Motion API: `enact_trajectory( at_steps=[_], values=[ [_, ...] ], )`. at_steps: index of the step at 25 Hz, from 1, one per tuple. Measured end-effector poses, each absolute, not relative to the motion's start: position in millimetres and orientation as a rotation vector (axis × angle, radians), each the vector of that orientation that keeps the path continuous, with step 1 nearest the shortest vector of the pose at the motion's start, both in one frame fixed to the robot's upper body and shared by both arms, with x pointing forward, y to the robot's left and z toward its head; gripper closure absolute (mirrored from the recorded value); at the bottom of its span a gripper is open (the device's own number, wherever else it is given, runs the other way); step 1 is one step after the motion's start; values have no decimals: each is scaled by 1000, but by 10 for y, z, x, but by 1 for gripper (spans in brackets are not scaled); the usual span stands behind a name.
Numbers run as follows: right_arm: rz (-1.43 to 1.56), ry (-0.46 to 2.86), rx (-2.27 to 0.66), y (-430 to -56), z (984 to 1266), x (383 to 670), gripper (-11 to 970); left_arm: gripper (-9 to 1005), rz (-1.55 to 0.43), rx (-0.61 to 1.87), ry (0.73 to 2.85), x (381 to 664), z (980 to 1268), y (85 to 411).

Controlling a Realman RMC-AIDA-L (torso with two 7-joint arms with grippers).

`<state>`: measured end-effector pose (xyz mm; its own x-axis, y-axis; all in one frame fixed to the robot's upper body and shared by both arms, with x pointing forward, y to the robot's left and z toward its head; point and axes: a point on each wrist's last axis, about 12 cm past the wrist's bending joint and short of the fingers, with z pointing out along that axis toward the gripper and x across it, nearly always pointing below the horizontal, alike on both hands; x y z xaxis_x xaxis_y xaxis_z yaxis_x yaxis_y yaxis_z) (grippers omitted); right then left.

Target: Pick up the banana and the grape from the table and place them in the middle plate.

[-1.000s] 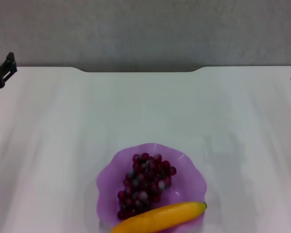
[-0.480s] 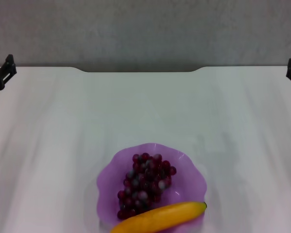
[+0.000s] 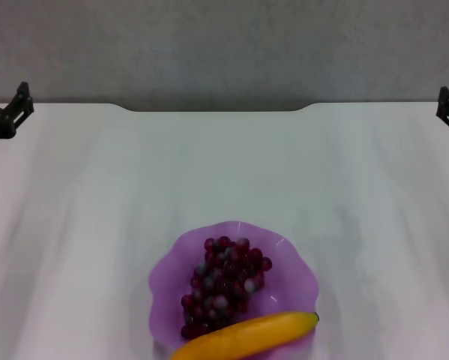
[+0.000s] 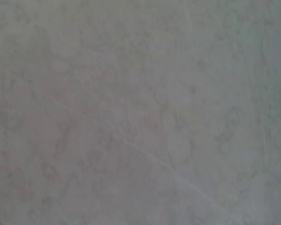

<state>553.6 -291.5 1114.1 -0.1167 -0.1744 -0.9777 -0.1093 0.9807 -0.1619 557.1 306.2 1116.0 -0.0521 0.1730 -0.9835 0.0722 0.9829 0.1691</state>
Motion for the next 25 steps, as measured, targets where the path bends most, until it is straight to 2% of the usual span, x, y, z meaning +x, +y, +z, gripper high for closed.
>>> enact_trajectory(
  at_steps=[25],
  values=[
    [-51, 1684, -228, -2872, 11159, 5530, 140, 126, 86, 181, 1617, 5527, 11182, 3077]
  ],
)
